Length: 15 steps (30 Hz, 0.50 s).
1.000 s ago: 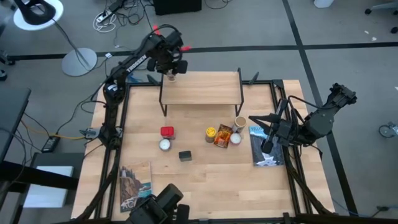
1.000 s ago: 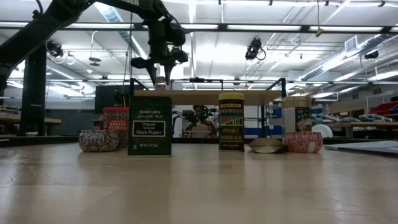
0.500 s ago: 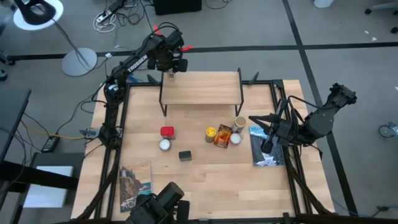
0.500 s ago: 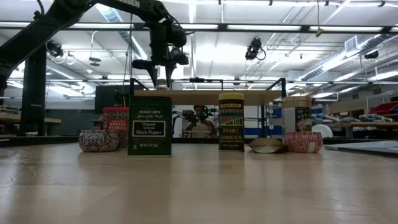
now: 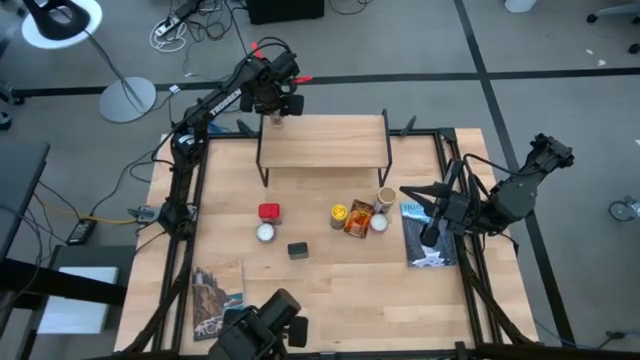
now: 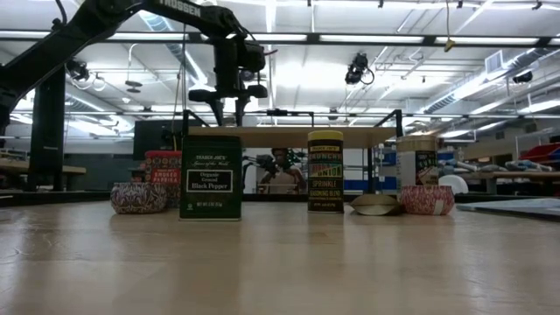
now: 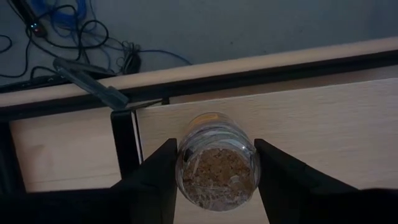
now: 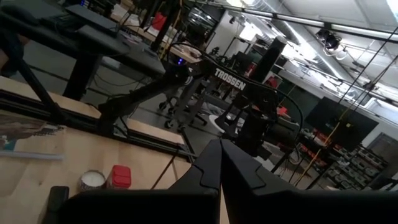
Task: Shelf spices
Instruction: Put the brown seasoning bottle on the shelf
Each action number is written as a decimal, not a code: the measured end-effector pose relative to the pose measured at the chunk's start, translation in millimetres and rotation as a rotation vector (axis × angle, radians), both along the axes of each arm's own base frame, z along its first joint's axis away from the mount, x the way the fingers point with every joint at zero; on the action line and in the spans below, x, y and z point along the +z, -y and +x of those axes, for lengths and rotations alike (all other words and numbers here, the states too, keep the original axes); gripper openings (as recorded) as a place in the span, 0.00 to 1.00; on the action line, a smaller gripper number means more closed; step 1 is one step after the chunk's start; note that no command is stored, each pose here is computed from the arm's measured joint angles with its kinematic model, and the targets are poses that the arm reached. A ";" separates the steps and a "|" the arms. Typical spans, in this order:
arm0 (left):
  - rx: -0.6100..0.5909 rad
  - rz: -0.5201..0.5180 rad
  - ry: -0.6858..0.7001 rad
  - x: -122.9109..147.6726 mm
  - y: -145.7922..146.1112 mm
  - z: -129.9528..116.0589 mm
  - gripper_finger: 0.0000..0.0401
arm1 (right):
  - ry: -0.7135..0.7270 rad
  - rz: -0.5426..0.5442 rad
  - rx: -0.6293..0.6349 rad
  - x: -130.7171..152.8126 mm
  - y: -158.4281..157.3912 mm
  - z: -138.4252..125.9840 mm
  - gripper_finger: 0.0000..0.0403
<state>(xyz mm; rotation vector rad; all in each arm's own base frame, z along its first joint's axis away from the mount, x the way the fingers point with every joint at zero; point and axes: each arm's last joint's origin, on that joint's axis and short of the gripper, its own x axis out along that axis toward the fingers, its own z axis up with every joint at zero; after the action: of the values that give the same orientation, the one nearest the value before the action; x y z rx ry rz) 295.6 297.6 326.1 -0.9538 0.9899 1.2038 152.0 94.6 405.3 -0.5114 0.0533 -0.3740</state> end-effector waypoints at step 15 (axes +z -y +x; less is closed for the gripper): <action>-0.005 0.002 0.005 -0.3 -0.6 0.7 0.42 | 0.000 0.000 0.000 0.0 0.0 0.0 0.01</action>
<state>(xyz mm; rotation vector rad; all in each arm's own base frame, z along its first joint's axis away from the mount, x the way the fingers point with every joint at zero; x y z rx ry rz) 296.3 298.2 325.8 -0.9514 0.9866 1.1976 152.0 94.6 405.2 -0.5118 0.0534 -0.3736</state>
